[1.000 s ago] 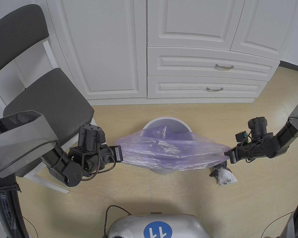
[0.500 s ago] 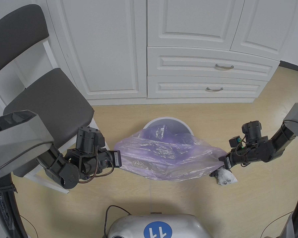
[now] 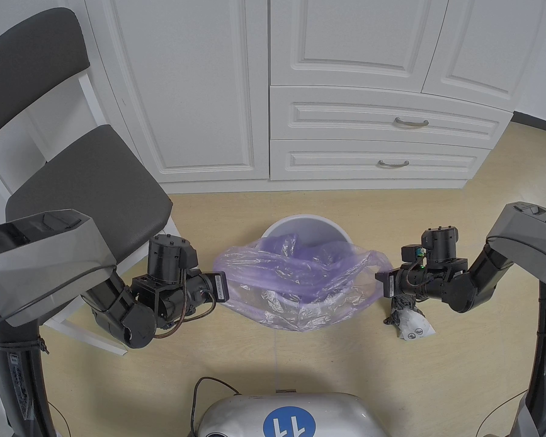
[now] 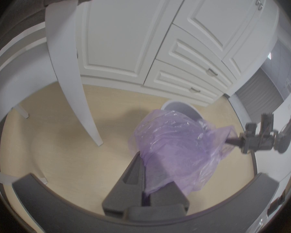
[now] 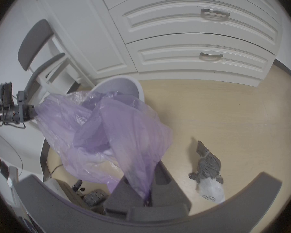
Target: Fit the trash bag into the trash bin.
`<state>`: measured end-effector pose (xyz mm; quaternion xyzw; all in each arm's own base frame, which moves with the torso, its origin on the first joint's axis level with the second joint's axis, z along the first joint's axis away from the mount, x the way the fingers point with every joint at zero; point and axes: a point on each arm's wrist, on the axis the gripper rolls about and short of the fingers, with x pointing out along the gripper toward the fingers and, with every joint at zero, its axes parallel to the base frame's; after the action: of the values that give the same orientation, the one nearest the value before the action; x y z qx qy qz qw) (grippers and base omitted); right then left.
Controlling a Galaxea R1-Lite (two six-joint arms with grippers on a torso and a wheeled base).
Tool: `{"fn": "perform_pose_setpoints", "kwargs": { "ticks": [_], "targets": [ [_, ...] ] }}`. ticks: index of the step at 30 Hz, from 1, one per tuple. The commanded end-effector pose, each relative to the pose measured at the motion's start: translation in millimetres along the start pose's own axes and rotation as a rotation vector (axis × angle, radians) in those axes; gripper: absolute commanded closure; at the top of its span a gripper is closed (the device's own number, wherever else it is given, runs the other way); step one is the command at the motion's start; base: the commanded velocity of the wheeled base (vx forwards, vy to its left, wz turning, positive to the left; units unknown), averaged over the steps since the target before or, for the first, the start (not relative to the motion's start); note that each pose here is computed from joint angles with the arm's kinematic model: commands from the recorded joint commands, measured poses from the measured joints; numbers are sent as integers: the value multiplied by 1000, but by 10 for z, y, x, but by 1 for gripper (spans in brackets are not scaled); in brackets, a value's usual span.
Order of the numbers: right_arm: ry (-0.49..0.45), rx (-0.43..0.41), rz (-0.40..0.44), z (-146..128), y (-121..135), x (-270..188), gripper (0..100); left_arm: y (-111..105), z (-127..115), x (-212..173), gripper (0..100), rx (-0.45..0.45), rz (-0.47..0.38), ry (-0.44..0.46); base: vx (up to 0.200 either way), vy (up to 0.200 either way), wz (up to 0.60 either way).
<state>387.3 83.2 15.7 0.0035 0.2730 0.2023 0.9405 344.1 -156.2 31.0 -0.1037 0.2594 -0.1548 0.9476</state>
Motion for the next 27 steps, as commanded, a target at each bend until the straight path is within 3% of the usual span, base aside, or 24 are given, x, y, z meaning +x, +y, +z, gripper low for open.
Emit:
{"fn": "perform_pose_setpoints", "kwargs": {
  "ticks": [1, 8, 13, 17, 18, 23, 24, 27],
  "targets": [
    [17, 17, 16, -134, 44, 176, 100, 55, 70, 53, 100, -34, 5, -48, 0, 0, 0],
    [14, 17, 16, -127, 45, 172, 100, 70, 136, -8, 100, -39, 4, -70, 0, 0, 0],
    [6, 24, 2, -100, -17, 139, 100, 6, 29, 73, 100, -38, -9, -45, 0, 0, 0],
    [18, 4, 1, -108, 2, 53, 100, -15, 94, 63, 100, -79, -31, -100, 0, 0, 0],
    [19, -6, -1, -108, -2, 43, 0, -18, 103, 62, 100, -84, -35, -109, 0, 0, 0],
    [26, -68, -23, -103, -66, -105, 0, -47, 114, 54, 100, -86, -47, -124, 0, 0, 0],
    [21, -128, -36, -40, -81, -324, 0, -74, 120, 53, 100, -93, -54, -128, 0, 0, 0],
    [34, -190, -32, -35, -147, -517, 0, -96, 150, 48, 100, -111, -66, -151, 0, 0, 0]
  ]
}}
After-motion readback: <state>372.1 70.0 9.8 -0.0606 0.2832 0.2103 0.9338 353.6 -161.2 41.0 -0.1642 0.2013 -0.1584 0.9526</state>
